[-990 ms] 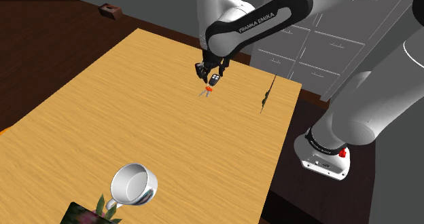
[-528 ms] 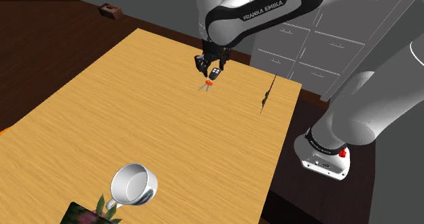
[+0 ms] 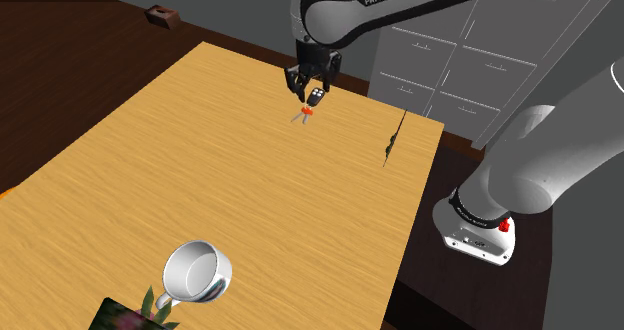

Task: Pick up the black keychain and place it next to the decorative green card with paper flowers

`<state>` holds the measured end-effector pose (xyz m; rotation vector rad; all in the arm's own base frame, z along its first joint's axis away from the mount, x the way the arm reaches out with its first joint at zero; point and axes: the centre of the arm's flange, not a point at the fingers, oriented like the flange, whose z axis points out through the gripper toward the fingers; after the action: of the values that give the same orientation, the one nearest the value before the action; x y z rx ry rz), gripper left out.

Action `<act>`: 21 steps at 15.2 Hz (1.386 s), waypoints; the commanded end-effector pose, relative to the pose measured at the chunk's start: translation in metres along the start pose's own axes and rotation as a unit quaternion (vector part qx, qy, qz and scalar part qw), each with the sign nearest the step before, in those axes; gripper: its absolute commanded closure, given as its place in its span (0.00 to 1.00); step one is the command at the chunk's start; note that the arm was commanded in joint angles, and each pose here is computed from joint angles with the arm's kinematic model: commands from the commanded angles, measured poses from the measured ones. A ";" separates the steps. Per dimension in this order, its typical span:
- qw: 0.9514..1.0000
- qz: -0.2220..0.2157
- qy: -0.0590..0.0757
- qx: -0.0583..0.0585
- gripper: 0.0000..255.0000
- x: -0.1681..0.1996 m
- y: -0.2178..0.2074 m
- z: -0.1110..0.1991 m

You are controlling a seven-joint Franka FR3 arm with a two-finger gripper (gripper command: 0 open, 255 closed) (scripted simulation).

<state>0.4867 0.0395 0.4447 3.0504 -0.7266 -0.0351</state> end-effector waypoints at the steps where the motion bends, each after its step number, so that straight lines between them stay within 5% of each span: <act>1: 1.000 0.000 0.000 0.000 1.00 0.000 0.000 -0.011; 12: 1.000 0.000 0.000 0.000 1.00 -0.001 0.001 -0.066; 21: 1.000 0.000 0.000 0.000 1.00 -0.047 -0.109 -0.066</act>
<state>0.4964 0.1429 0.5106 3.0507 -0.7240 -0.0355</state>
